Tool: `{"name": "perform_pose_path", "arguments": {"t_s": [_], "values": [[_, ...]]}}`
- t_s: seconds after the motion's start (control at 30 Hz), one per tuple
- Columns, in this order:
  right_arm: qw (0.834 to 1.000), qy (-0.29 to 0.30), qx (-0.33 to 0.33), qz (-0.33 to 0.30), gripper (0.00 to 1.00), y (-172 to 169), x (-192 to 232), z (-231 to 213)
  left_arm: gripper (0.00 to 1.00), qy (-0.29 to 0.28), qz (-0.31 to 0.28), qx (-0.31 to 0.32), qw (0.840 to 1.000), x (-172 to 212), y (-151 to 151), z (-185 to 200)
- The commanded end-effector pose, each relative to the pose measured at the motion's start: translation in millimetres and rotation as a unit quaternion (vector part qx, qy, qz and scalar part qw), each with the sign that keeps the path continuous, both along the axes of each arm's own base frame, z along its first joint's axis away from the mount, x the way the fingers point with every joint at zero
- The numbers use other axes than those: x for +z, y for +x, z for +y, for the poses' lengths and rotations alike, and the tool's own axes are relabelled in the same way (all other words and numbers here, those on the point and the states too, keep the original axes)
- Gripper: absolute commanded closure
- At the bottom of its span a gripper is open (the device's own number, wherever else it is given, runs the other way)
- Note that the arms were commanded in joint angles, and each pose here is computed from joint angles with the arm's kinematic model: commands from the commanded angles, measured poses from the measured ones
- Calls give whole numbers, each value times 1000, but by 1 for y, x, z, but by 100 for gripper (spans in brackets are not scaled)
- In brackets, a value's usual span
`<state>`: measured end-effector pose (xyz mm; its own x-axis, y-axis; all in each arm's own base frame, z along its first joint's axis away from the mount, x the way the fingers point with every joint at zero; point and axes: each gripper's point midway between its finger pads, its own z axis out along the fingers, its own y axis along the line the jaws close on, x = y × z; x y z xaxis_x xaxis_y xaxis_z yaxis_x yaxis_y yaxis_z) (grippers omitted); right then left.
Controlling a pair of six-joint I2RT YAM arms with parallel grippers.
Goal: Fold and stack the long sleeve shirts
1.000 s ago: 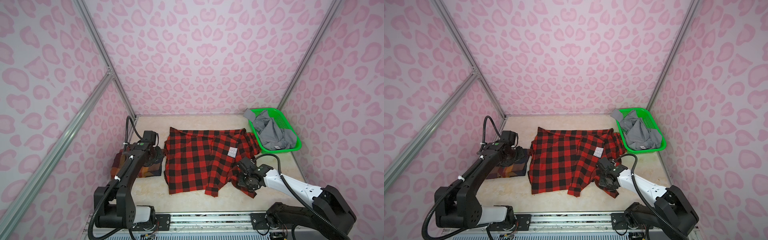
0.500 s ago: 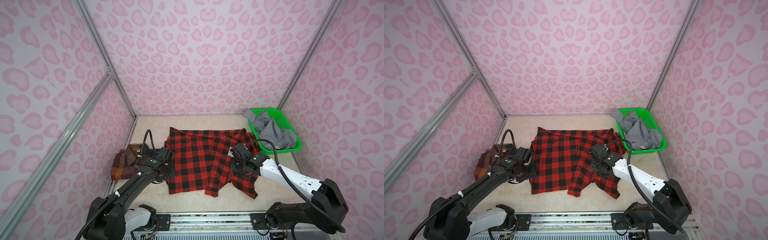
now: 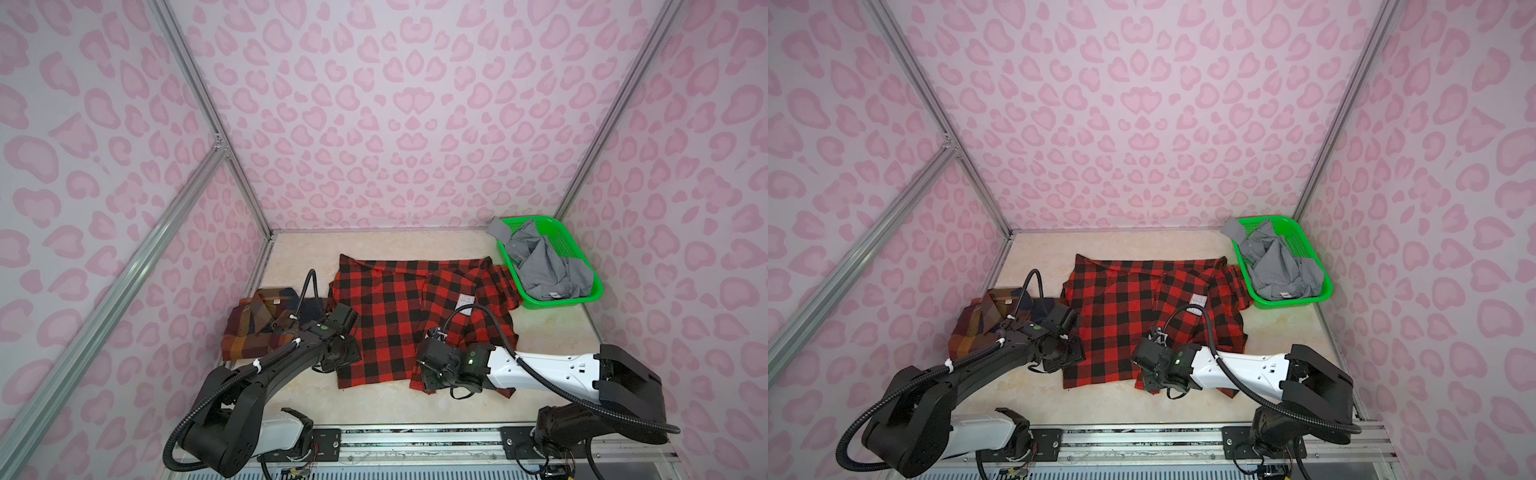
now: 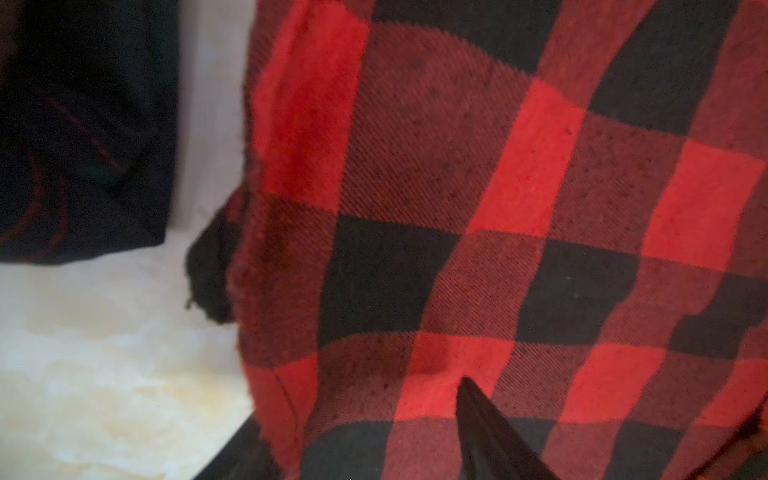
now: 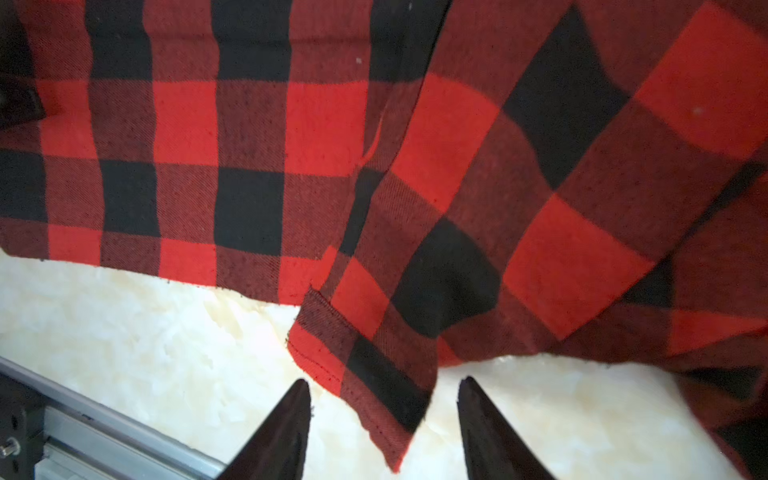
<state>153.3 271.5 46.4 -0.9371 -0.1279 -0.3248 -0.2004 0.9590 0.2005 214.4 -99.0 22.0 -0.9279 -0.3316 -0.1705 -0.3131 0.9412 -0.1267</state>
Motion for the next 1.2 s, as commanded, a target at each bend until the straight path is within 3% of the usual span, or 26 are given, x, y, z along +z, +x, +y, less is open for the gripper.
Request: {"name": "perform_pose_path", "arguments": {"t_s": [0.0, 0.17, 0.37, 0.43, 0.6, 0.73, 1.0, 1.17], "values": [[999, -35, -24, -12, 43, -4, -13, -10, 37, 13, 1, 8, 1000, -9, 1, 4], [998, -50, -22, 4, 54, -10, -33, -8, 37, 24, 2, 7, 1000, -13, 3, 6], [996, -75, -29, -30, 92, 6, -18, -8, 36, 46, 8, -3, 999, -18, 3, 12], [995, -81, -23, -45, 100, 11, -4, -9, 36, 58, 8, -7, 998, -19, 2, 17], [994, -74, -25, -79, 100, 38, 40, -15, 36, 71, 7, -4, 997, -20, 2, 28], [991, -62, -43, -108, 100, 80, 86, -34, 36, 70, 2, 8, 998, -18, 5, 36], [973, -28, -60, -223, 100, 178, 231, -62, 35, 63, -14, 20, 998, -10, 12, 41], [963, -35, -53, -264, 100, 222, 287, -70, 32, 37, -61, 20, 997, 30, 34, 32]]}}
